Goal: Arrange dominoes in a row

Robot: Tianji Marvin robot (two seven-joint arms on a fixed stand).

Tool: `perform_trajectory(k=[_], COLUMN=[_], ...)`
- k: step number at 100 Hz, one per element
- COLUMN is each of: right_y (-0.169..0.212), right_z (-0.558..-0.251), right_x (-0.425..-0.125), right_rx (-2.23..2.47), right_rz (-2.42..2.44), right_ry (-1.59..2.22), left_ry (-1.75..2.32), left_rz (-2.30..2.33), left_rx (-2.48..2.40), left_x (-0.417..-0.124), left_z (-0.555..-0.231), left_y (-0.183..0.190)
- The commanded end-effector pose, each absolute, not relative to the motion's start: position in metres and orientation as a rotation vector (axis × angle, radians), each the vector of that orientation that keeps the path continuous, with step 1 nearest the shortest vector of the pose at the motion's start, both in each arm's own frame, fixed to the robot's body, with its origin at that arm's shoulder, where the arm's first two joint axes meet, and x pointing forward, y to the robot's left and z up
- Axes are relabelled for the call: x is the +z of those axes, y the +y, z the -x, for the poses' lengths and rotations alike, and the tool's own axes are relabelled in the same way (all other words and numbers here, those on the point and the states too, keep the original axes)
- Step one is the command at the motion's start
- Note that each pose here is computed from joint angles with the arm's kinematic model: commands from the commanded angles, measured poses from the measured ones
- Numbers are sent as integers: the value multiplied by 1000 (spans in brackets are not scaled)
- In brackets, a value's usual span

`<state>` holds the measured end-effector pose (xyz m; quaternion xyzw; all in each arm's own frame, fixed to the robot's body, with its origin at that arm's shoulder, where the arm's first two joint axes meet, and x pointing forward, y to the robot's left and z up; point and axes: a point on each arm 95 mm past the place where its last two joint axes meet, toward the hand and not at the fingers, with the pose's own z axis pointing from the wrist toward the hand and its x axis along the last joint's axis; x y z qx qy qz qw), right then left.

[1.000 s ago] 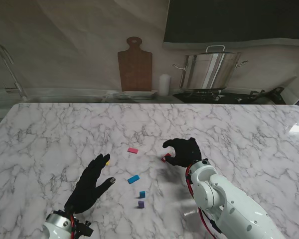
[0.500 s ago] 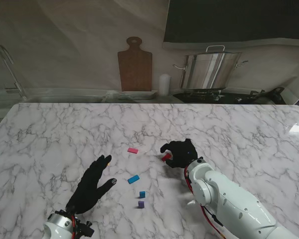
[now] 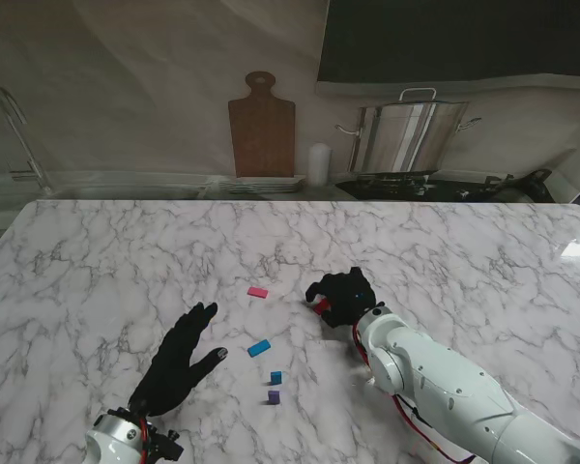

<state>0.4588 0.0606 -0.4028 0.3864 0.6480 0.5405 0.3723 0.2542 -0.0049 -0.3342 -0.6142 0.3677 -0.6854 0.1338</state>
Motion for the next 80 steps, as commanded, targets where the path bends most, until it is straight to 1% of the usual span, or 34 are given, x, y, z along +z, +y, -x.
perform_trajectory(k=[1, 80], right_y=[61, 58], right_z=[-462, -462], right_x=[-403, -409], right_rx=[1368, 1346], right_rz=[-978, -957], right_ry=[1662, 1685], left_ry=[1085, 1079], left_rz=[1795, 1796], left_rx=[-1981, -1980], left_x=[-337, -337], left_z=[-253, -254], left_y=[-6, -5])
